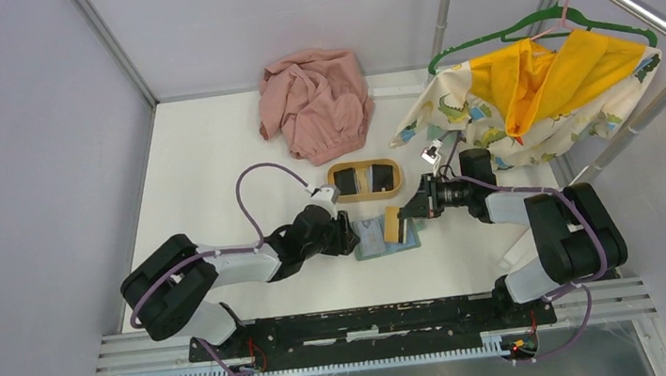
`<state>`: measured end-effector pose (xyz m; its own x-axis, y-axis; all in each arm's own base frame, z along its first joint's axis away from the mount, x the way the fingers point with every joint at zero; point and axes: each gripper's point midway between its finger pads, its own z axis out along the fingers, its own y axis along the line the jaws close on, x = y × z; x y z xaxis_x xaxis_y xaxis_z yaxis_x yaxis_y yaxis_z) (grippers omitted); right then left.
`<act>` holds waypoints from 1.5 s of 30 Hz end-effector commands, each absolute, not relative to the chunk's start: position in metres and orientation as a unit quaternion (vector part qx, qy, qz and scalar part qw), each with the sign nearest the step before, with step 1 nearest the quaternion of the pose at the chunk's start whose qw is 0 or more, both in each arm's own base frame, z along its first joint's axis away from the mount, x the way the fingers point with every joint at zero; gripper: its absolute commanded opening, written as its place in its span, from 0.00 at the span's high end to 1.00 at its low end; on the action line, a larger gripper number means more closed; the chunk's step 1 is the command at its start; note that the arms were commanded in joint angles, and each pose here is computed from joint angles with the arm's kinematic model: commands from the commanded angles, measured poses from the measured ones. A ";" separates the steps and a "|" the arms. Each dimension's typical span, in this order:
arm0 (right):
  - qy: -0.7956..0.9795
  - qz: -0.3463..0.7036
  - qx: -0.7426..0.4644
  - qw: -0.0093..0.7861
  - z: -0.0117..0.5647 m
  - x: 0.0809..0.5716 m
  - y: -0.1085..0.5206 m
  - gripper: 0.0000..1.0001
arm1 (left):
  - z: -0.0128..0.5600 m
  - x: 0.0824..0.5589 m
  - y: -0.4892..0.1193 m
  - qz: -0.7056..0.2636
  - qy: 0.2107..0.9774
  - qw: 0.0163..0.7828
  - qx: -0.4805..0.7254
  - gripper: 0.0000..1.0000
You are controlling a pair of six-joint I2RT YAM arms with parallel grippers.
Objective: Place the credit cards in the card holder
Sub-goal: Insert the credit card into the card holder.
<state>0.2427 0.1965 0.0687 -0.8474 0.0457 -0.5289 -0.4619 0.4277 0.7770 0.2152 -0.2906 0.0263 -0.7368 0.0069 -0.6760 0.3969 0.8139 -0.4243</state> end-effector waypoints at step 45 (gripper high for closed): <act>0.877 0.442 -0.032 0.188 0.014 0.244 0.191 1.00 | 0.014 0.215 -0.322 -0.294 0.894 0.313 0.127 0.66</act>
